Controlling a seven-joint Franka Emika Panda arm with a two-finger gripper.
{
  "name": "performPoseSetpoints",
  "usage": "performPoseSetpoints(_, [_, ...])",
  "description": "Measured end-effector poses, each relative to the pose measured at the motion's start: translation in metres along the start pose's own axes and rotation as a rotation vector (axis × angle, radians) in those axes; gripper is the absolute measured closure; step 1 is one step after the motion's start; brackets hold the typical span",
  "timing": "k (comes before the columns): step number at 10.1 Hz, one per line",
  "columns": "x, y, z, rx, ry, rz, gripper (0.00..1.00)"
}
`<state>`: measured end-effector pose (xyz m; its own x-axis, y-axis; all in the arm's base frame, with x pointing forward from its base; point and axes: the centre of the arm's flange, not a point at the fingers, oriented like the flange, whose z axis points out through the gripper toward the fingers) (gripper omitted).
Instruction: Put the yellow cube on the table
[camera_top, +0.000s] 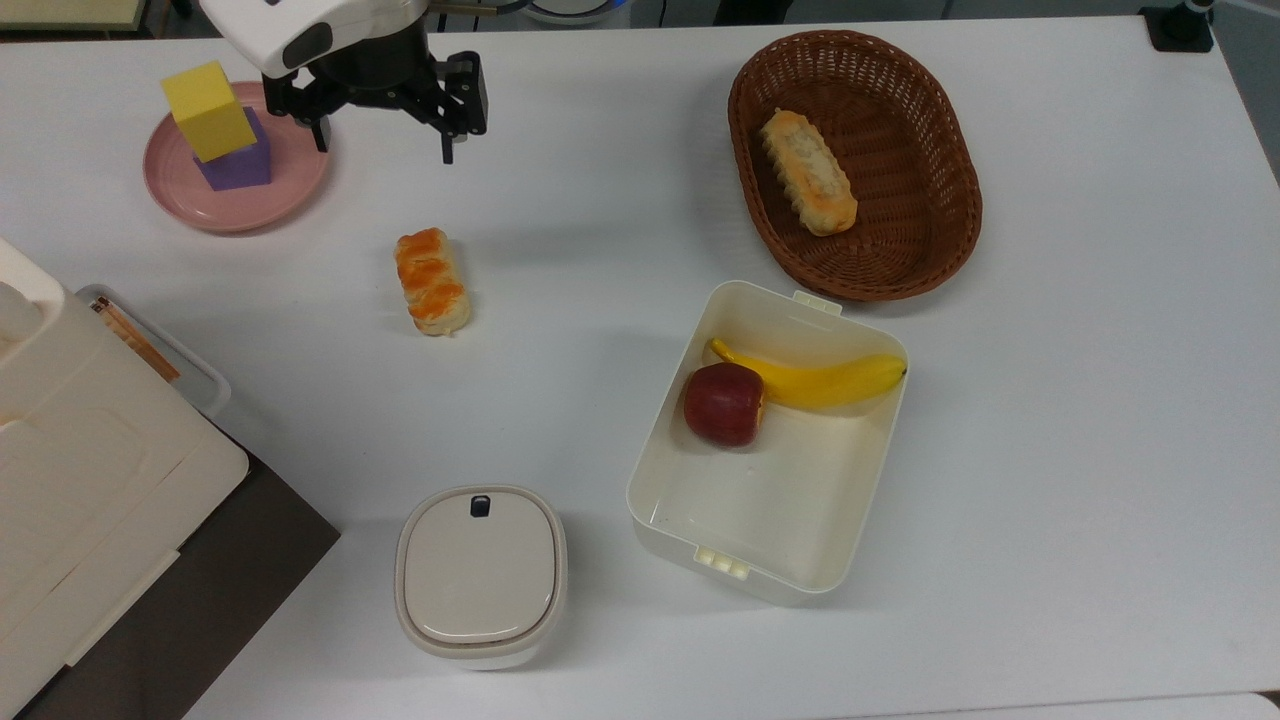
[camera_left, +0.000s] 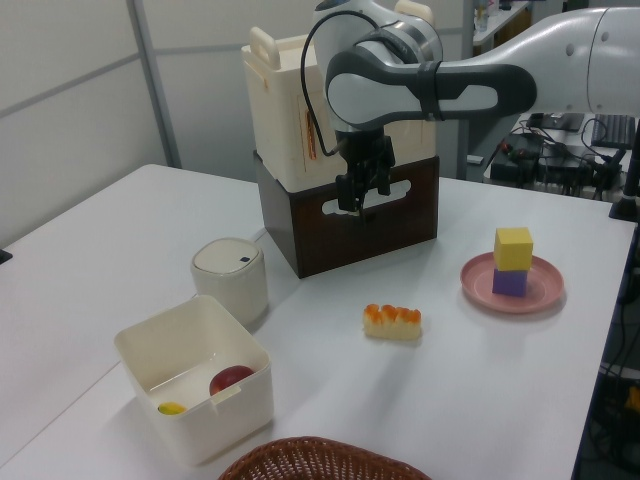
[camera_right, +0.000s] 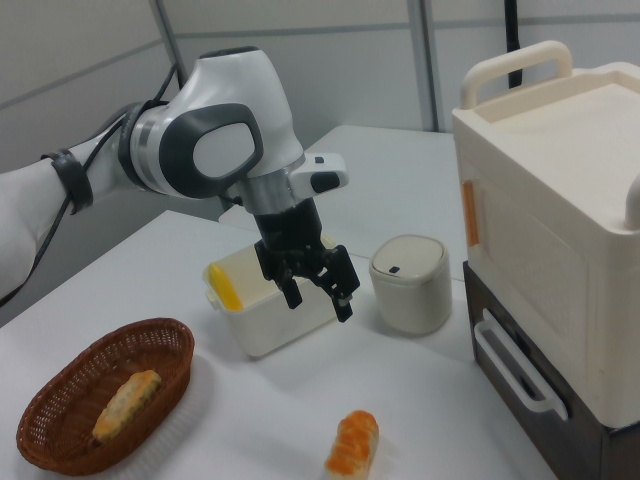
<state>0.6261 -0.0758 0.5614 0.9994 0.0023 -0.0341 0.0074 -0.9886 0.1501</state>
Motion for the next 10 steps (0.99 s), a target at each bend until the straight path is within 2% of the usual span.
performPoseSetpoints(1, [-0.0004,0.0032,0.0006,-0.001,-0.001,0.006,0.0])
performPoseSetpoints(3, [0.0004,-0.0034,0.0003,0.049,0.004,0.007,0.0])
performPoseSetpoints(10, [0.0014,-0.0058,0.0034,0.052,-0.001,0.003,0.0])
